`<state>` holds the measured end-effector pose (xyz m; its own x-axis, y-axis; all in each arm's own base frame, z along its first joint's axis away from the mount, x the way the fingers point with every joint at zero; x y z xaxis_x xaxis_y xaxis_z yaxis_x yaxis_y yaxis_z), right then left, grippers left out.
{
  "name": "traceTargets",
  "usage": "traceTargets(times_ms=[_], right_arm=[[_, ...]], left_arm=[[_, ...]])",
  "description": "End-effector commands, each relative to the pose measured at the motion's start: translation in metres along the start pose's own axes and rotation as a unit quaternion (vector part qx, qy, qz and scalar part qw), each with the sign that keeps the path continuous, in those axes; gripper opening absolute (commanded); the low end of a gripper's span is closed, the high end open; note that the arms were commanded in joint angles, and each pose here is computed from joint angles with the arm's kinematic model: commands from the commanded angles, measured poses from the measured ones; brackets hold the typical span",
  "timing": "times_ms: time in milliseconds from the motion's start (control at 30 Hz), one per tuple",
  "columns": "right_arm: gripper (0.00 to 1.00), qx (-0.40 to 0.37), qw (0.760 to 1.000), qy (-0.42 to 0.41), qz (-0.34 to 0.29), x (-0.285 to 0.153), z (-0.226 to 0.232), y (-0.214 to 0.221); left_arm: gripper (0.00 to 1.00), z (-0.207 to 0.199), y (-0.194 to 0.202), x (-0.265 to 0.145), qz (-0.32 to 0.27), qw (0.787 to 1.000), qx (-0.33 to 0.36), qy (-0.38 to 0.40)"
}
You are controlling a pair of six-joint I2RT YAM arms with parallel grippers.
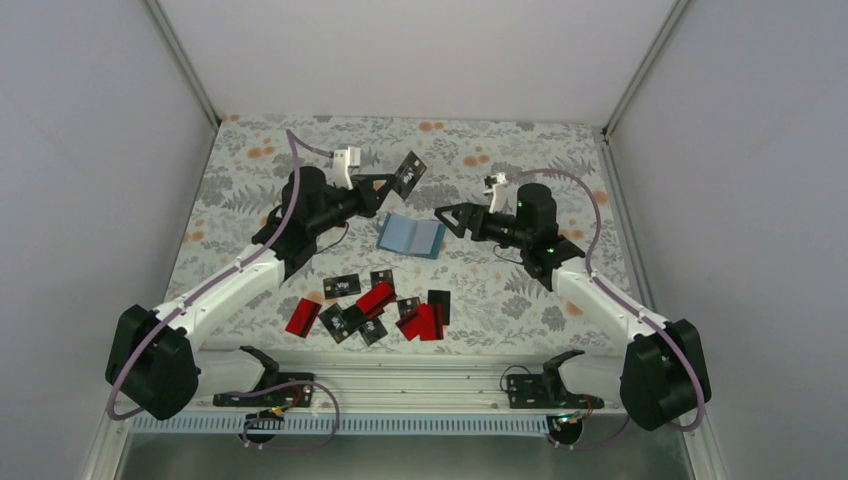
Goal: Put the credit cards into the card holder
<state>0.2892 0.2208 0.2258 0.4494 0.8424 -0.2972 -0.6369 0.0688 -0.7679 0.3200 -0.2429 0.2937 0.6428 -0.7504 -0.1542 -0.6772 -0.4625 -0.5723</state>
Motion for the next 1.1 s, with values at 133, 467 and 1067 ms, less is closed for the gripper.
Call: traceTargets(times_ms=[133,467,1067], right_arm=[[0.81,-0.03,0.992,-0.075,-0.101,-0.014,0.044,-0.062],[0.74,-0.038,0.977,-0.143,-0.151,-0.019,0.075,-0.108],[0.5,-0.039,0.966,-0.205,-0.154,-0.009,0.1,-0.136]], left_arm=[[0.02,-0.033,-0.021,-0.005,-0.039,0.996,-0.041,0.07],[0.02,-0.072,-0.034,-0.018,-0.045,0.984,-0.076,0.152],[0.02,-0.096,-0.037,-0.028,-0.041,0.967,-0.095,0.232]])
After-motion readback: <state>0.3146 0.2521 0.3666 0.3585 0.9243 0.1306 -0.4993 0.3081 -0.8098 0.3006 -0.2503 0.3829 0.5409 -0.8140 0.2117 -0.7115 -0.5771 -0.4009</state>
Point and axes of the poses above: each gripper's point midway between its finger pads, its own x axis out along the fingers, its own z axis along the line the jaws close on, y = z × x, the point moved 2 cm from there along -x, back along the fingers, and after that the axes turned 15 degrees about -x, right-handed, at the moved point
